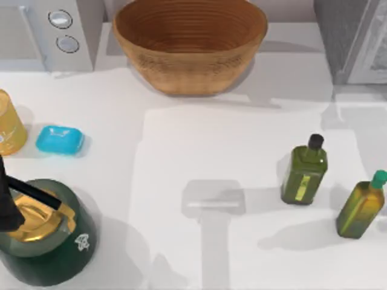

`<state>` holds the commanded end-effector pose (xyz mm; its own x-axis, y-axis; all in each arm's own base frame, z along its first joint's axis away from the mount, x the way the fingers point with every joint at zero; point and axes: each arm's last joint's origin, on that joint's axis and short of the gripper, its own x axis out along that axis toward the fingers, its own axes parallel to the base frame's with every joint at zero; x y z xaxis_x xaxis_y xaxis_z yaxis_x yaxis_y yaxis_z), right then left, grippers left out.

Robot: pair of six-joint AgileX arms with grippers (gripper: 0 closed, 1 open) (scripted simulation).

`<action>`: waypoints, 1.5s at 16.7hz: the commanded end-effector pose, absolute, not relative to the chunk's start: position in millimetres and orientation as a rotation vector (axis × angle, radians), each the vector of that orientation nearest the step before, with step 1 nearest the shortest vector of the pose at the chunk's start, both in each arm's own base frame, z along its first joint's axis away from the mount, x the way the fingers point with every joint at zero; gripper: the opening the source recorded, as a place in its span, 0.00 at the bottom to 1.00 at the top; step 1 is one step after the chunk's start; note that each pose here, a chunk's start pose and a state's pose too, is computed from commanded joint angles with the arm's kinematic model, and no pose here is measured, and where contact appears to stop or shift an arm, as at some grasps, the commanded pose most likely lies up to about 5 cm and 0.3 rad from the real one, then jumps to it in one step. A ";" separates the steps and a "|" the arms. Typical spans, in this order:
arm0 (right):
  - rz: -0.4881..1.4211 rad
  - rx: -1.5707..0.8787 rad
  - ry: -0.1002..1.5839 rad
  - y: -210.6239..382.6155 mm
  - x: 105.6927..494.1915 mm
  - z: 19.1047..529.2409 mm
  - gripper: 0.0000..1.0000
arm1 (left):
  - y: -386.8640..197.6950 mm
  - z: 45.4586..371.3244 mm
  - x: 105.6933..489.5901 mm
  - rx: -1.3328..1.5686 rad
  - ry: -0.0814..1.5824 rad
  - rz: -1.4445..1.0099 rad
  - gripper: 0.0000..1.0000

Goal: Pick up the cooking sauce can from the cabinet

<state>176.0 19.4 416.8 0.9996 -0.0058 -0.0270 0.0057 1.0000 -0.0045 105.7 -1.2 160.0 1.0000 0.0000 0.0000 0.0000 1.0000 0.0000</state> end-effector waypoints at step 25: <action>-0.010 0.004 0.004 101.0 319.0 509.8 1.00 | -1.2 160.0 105.7 0.000 0.000 0.000 1.00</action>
